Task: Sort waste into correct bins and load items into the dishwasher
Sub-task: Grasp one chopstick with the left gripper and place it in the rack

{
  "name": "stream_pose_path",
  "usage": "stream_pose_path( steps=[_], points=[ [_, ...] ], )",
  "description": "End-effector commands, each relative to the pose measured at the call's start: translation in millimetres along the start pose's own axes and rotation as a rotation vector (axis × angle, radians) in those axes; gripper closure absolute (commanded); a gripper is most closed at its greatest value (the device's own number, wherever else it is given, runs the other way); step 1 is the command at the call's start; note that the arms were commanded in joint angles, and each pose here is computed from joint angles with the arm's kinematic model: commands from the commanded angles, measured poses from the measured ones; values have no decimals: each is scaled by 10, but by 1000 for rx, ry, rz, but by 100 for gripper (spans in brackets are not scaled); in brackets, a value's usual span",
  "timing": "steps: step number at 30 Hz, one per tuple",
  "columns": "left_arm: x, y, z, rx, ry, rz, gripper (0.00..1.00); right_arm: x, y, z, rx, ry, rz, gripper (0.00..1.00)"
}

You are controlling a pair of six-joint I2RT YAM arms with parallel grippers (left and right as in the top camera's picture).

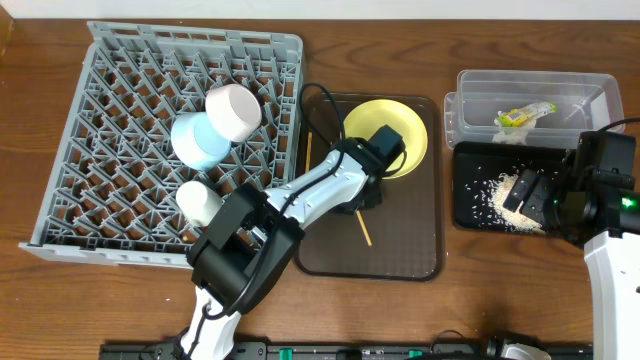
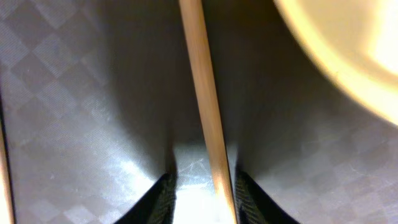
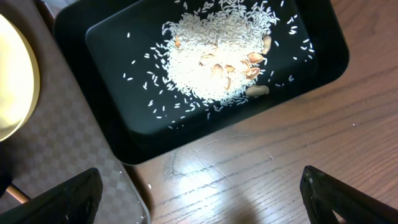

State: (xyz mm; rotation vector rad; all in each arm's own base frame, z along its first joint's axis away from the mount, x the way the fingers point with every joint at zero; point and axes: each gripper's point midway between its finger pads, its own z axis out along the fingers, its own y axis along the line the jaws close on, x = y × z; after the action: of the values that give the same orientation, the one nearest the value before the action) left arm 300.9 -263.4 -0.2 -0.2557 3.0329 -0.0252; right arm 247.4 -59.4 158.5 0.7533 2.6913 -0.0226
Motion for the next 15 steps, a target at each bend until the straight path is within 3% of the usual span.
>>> stream_pose_path(
  steps=[1, 5, 8, 15],
  points=[
    [113, 148, 173, -74, 45, 4, 74, -24, -8, -46, -7, -13, -3, 1],
    [145, 206, 164, -98, 60, 45, 81, -16, -4, -45, -9, -9, -4, 1],
    [137, 247, 149, -112, 58, 62, 94, -14, -5, -45, -9, -9, -5, 1],
    [-57, 445, -108, -171, -31, 57, 94, -10, 6, -46, -13, -8, -16, 1]
  ],
)
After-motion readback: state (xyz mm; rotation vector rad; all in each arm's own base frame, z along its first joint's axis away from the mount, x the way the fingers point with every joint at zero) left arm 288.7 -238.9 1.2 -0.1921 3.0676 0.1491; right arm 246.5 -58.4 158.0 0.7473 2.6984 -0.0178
